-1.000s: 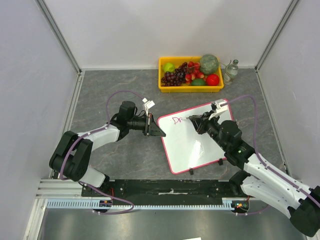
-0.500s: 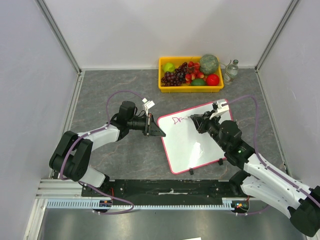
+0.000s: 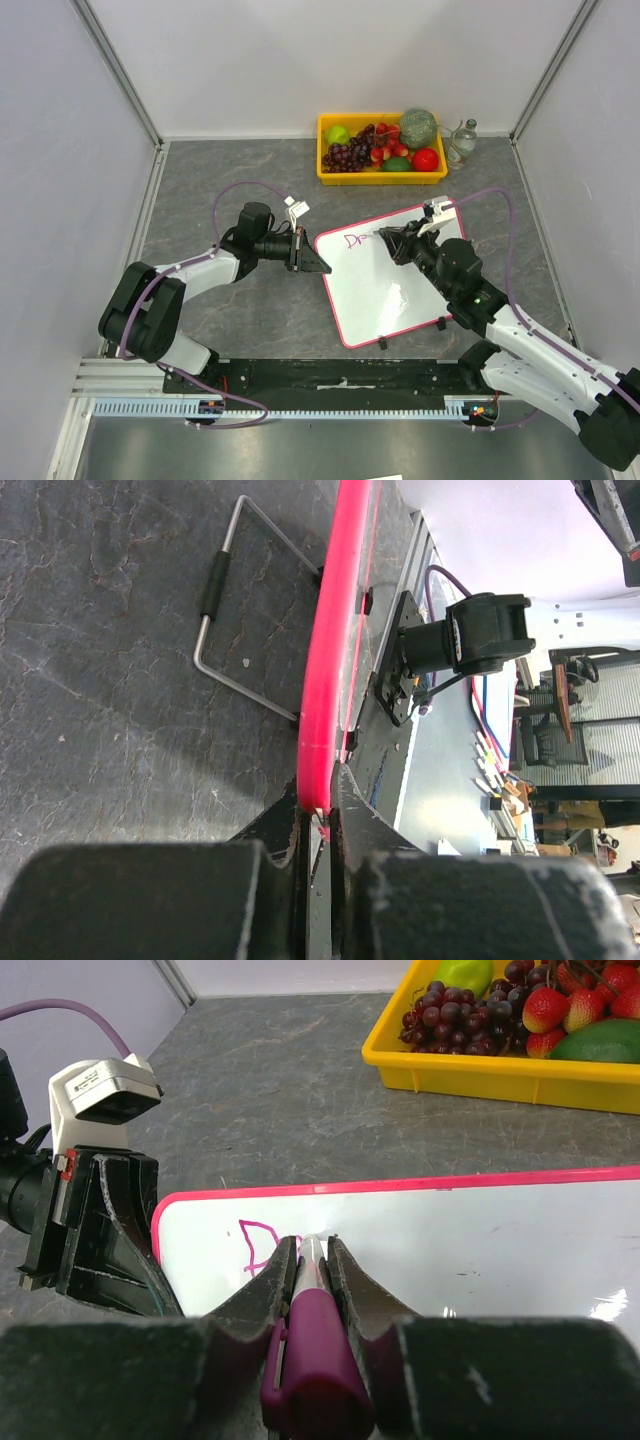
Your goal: Write a sentence on the whiteboard
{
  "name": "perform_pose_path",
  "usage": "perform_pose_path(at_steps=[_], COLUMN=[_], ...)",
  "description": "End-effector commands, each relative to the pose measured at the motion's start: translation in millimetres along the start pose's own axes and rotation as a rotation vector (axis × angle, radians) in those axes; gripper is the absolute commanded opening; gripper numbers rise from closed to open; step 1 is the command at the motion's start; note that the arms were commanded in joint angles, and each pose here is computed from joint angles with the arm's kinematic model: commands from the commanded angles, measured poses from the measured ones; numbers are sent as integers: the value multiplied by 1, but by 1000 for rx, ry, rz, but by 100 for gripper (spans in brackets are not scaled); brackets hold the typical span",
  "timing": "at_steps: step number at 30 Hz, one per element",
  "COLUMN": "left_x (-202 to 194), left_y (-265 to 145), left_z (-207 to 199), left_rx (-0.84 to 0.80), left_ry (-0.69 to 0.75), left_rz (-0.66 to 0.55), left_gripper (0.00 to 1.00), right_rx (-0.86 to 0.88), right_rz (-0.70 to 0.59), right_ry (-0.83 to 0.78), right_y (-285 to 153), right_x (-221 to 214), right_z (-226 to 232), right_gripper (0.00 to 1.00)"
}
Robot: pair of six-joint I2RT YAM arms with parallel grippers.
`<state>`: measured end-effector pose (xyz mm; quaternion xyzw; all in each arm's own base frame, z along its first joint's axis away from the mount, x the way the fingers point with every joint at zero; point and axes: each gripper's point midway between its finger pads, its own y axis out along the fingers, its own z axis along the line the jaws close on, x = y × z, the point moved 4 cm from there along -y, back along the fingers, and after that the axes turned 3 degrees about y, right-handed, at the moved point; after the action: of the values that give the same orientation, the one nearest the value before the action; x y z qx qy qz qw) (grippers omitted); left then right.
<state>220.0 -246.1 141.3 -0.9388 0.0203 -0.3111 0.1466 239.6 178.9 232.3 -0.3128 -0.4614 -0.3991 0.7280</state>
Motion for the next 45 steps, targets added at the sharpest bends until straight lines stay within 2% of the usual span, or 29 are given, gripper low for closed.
perform_pose_path(at_steps=[1,23,37,45], left_x=[-12,-13,-12,-12], left_y=[2,2,2,2], left_z=[4,5,4,4], left_rx=[-3,-2,-1,-3], left_ry=[97,91,93,96], left_rz=[40,41,40,41], left_gripper=[2,2,2,2], right_rx=[-3,-45,-59,-23], right_rz=[54,92,50,-26], right_ry=[-21,-47,-49,-30], right_y=[-2,-15,-11,-14], right_x=[-11,-27,-10,22], right_z=[-4,-17,-14,0], right_gripper=[0,0,0,0])
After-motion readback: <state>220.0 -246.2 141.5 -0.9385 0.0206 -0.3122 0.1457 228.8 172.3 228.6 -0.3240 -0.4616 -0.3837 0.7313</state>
